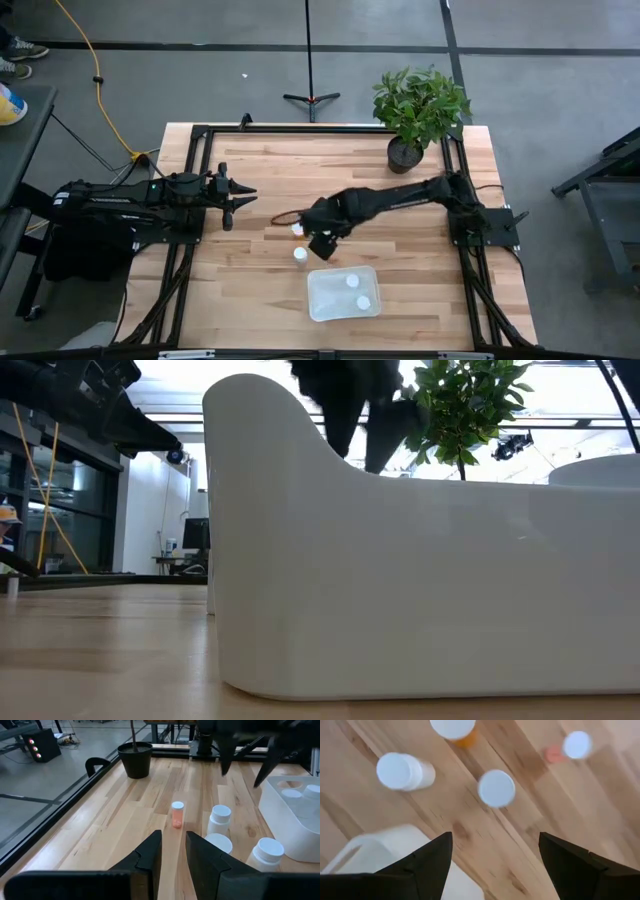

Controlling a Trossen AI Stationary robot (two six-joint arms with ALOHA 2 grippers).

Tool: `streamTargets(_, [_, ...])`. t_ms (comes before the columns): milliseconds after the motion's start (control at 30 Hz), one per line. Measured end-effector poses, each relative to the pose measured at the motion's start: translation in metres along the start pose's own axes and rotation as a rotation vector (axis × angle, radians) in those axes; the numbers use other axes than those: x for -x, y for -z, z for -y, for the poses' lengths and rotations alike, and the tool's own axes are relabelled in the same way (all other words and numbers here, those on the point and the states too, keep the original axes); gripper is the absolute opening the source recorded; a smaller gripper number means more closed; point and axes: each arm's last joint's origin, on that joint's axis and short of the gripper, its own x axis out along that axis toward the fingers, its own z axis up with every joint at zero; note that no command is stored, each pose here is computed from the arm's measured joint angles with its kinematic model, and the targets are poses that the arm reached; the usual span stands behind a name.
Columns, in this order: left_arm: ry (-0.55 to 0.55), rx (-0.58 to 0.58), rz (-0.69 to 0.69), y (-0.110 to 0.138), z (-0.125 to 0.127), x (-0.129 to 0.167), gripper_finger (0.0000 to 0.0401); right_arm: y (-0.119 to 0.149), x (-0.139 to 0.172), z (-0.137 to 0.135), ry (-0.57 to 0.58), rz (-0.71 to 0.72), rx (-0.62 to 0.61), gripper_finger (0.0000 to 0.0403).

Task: Pick and place pill bottles into a basket
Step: Put the white pill bottle into the white bin

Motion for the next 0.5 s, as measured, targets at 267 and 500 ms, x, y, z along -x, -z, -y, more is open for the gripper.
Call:
streamTargets(267, [0.000, 0.001, 0.000, 0.000, 0.000, 0.000, 0.0124, -0.019, -0.029, 0.020, -0.061, -0.031, -0.025, 0.0287])
streamTargets(500, [0.000, 0.000, 0.000, 0.000, 0.000, 0.000, 0.0124, -0.025, -0.043, 0.031, -0.081, -0.052, -0.035, 0.0287])
